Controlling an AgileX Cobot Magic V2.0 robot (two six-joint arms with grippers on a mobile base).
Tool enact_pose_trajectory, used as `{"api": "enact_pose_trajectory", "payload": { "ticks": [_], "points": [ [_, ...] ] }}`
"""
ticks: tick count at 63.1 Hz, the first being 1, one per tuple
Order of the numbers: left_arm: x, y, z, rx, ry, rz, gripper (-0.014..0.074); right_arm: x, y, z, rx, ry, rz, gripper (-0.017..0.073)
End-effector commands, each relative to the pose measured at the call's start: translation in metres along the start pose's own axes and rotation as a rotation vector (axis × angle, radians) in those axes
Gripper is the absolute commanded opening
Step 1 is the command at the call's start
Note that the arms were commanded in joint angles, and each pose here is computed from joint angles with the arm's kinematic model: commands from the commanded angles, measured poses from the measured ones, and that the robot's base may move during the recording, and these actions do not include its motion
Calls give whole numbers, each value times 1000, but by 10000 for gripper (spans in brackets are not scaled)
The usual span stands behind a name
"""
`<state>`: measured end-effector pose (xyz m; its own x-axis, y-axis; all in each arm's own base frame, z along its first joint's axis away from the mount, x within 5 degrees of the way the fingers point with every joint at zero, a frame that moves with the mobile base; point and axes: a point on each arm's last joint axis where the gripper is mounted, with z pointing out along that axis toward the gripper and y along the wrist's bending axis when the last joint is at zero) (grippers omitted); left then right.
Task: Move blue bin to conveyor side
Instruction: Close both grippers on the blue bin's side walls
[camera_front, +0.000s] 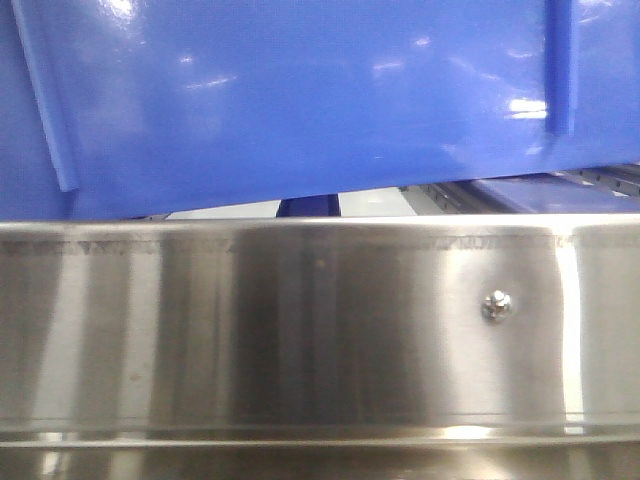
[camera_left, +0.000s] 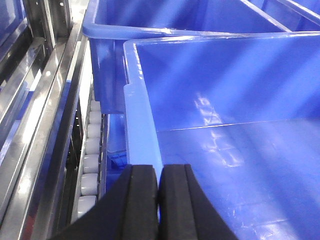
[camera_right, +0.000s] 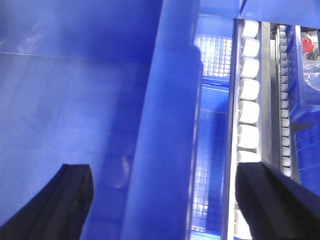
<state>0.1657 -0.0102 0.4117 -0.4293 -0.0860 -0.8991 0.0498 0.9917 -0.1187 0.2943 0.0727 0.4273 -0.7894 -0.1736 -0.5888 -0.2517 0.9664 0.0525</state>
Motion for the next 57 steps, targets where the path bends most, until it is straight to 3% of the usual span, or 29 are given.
{"api": "enact_pose_trajectory", "payload": {
  "ticks": [1,14,44,57],
  "points": [
    [-2,-1,-1,6,-17,-10,-6,0,-1,-5,17,-23,-8,465],
    [-2,-1,-1,6,-17,-10,-6,0,-1,-5,17,-23,-19,430],
    [-2,-1,-1,6,-17,-10,-6,1,-1,-11,17,-38,-56,-98],
    [-2,0,-1,6,-18,-10,-6,1,-1,-11,17,-37,-60,-89]
  ]
}}
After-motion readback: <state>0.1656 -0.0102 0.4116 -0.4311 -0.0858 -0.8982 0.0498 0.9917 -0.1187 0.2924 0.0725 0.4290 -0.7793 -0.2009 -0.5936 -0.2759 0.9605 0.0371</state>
